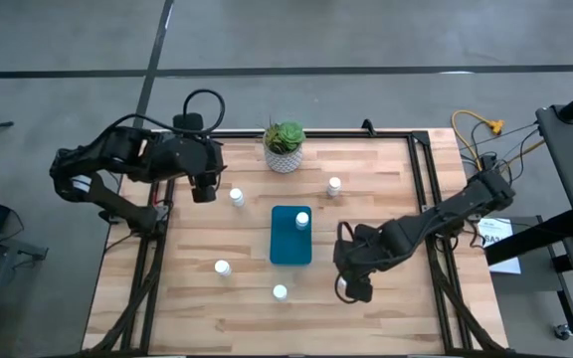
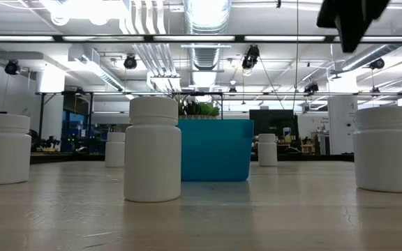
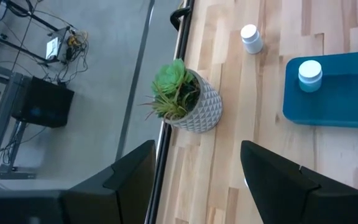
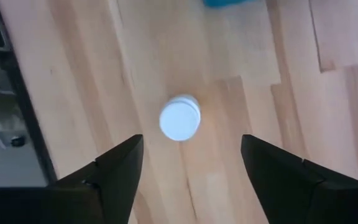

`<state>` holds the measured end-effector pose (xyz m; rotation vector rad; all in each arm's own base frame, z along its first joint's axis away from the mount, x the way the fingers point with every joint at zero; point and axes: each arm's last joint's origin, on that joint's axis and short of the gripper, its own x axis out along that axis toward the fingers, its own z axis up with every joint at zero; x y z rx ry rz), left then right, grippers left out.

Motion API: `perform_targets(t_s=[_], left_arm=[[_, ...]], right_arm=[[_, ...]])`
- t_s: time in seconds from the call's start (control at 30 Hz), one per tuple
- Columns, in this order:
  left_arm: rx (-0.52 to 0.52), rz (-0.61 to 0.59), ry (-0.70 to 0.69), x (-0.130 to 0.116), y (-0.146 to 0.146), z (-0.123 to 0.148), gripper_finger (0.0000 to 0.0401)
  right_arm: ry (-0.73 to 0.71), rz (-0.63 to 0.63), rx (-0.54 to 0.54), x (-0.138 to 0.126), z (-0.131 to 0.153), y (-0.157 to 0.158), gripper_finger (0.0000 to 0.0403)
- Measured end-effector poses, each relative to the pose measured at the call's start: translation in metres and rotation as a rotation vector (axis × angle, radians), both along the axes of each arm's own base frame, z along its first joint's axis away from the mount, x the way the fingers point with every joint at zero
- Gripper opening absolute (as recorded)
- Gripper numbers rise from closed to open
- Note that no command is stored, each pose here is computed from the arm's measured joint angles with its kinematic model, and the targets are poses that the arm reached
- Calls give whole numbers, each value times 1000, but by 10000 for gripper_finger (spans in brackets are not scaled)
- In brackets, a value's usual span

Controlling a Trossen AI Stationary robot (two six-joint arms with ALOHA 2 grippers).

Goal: Pick and place pill bottles into a basket
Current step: Put the white medicine bottle into the blue bin

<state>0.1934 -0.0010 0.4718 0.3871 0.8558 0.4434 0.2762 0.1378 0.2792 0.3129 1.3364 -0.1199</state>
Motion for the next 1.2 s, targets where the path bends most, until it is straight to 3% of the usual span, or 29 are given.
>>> perform_targets(t_s=[0.3,0.73,1.2], left_arm=[[-1,5,30,4,0,-8,219],[3,5,61,9,-1,-18,219],[-2,5,11,-6,1,-10,219]], right_arm=[[-19,15,70,-1,-34,2,251],[8,71,42,4,-56,5,250],[66,112,21,11,-87,9,245]])
